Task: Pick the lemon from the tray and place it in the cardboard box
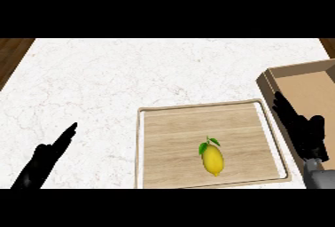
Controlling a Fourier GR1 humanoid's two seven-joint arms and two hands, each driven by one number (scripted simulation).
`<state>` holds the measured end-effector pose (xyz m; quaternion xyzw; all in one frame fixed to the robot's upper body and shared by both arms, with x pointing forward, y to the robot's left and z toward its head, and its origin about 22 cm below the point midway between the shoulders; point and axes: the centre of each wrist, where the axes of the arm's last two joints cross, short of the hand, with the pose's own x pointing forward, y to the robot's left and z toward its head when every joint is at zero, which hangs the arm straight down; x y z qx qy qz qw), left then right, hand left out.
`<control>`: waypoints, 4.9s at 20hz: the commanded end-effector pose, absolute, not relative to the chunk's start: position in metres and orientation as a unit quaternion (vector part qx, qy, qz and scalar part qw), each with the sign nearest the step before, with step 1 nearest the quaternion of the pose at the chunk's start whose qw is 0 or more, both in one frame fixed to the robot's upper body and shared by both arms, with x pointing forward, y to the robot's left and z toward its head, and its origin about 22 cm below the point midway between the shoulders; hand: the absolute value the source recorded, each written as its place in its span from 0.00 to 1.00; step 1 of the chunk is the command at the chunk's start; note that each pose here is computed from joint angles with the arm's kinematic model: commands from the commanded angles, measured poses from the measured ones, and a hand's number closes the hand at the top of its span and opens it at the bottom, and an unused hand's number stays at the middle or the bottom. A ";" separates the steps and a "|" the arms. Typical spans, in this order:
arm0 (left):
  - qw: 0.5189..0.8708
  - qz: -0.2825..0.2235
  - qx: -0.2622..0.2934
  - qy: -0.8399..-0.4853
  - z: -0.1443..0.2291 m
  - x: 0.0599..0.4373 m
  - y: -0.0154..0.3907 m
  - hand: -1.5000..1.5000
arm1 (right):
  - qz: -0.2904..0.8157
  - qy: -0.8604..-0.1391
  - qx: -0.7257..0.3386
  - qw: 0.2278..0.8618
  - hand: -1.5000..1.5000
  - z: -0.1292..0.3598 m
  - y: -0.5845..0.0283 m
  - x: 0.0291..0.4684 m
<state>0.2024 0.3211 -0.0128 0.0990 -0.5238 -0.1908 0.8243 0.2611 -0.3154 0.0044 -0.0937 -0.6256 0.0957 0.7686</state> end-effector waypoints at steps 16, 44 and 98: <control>0.754 0.031 0.031 -0.655 0.047 0.242 0.326 0.50 | 0.238 -0.873 -0.054 0.423 0.00 0.121 -0.242 0.206; 0.748 0.015 0.023 -0.663 0.049 0.240 0.311 0.50 | 0.610 -0.453 -0.270 0.591 0.00 0.179 -0.122 0.219; 0.749 0.028 0.026 -0.661 0.062 0.250 0.326 0.50 | 0.664 -0.370 -0.294 0.580 0.00 0.092 -0.099 0.233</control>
